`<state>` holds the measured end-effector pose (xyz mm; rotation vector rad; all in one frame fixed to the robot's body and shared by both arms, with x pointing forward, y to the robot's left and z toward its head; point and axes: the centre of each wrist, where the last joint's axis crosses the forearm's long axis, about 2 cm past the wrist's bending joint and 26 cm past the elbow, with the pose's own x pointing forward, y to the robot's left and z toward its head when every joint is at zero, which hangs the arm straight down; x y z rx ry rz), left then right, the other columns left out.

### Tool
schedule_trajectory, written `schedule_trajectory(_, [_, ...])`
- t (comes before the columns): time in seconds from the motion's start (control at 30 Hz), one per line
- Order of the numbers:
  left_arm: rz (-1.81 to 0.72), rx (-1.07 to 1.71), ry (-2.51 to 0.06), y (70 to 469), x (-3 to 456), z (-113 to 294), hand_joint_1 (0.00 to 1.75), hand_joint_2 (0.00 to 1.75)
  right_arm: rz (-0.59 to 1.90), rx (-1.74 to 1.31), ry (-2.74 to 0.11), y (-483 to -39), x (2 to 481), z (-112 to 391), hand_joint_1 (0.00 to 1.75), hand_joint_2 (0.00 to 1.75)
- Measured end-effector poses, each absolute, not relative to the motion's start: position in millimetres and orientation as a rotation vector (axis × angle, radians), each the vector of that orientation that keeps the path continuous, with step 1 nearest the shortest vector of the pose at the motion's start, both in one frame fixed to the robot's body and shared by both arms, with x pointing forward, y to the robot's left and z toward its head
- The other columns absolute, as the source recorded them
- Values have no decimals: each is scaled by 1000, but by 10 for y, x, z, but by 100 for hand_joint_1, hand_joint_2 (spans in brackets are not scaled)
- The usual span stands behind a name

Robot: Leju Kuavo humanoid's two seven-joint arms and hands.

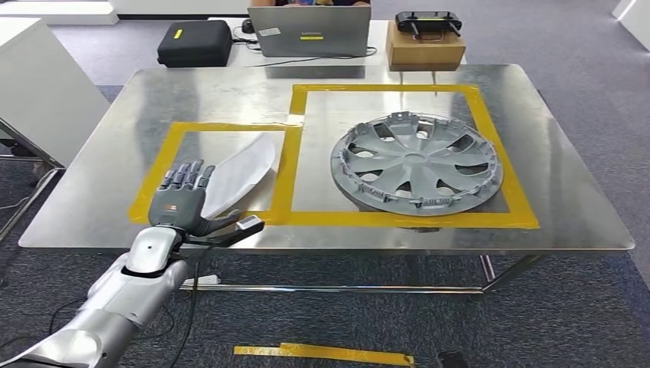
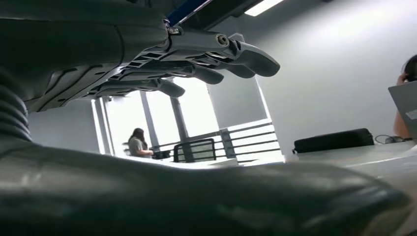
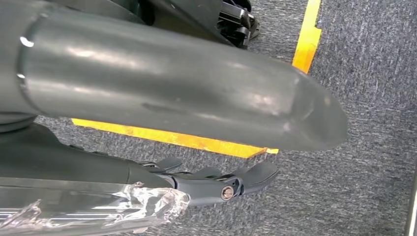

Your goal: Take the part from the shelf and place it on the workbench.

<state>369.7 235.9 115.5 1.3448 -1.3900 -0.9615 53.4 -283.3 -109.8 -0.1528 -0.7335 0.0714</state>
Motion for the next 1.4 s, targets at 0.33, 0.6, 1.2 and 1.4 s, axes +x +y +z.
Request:
schedule_trajectory(0.33, [-973,1338,-1415,2349,3672,1144,0,0,69,-153,-734,-2831,531,-1098,0,0])
schedule_trajectory(0.6, [-960,1130,-1725,2007,3325,1250,0,0,12,-167,-724,-2795,469,-1105,0,0])
schedule_trajectory(1.2, [-540,814,-2080,2071,2252,1173,0,0,-89,-205,-649,-2719,296,-1119,0,0])
schedule_trajectory(1.4, [-522,829,-2102,2088,2240,1235,0,0,-98,-202,-649,-2687,315,-1116,0,0])
